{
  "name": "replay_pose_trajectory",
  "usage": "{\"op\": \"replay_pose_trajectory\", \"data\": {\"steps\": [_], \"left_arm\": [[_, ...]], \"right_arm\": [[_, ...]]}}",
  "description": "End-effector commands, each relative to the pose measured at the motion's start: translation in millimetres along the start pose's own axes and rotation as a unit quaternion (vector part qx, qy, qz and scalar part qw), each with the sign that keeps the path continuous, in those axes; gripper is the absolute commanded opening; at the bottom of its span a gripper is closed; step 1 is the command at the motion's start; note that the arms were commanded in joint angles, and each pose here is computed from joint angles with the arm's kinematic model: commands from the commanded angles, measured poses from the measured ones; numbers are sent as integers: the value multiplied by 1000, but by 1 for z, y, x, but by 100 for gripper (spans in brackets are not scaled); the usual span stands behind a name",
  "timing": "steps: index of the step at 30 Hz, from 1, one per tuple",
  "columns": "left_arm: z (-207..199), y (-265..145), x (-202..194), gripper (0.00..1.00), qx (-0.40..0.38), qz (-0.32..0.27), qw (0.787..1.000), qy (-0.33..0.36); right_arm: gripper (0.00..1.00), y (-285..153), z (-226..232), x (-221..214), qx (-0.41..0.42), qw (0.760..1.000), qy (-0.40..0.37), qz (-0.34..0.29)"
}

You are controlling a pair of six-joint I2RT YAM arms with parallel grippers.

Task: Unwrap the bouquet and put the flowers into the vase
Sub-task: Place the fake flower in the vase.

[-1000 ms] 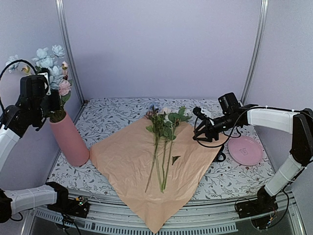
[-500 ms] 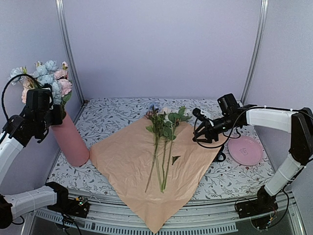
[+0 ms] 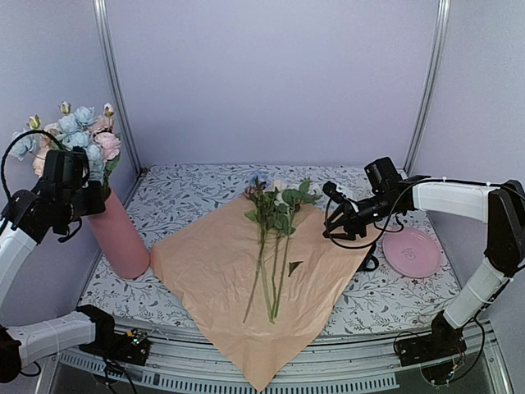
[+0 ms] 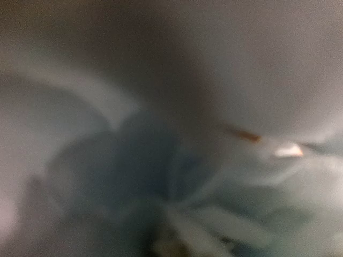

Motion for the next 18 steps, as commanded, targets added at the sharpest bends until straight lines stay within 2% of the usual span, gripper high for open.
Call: {"op": "replay_pose_trajectory", "data": {"steps": [1,4,9,18], "left_arm": [[-2,-5,-9,35,-13,56,998,-20],[-7,-6,-16,39,-17,103,994,-25],[-9,-18,-22,38,-33,153,987,-42],[-17,-44,-30,22,-90,204,973,-50]], "right_arm": [[48,0,1,8,8,1000,-7,-6],[49,0,1,8,9,1000,-7,-6],[48,1,1,7,11,1000,-4,-5],[49,3,0,5,13,1000,-2,-2]]}}
Point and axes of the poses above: each gripper's point midway between its finger pads, its own y axis out along the fingers, its own z axis along the line the jaws close on, x = y × z, the point moved 2 cm from there along -y, back along the fingers, and after that the axes turned 1 degree about y, right-handed, at the moved point
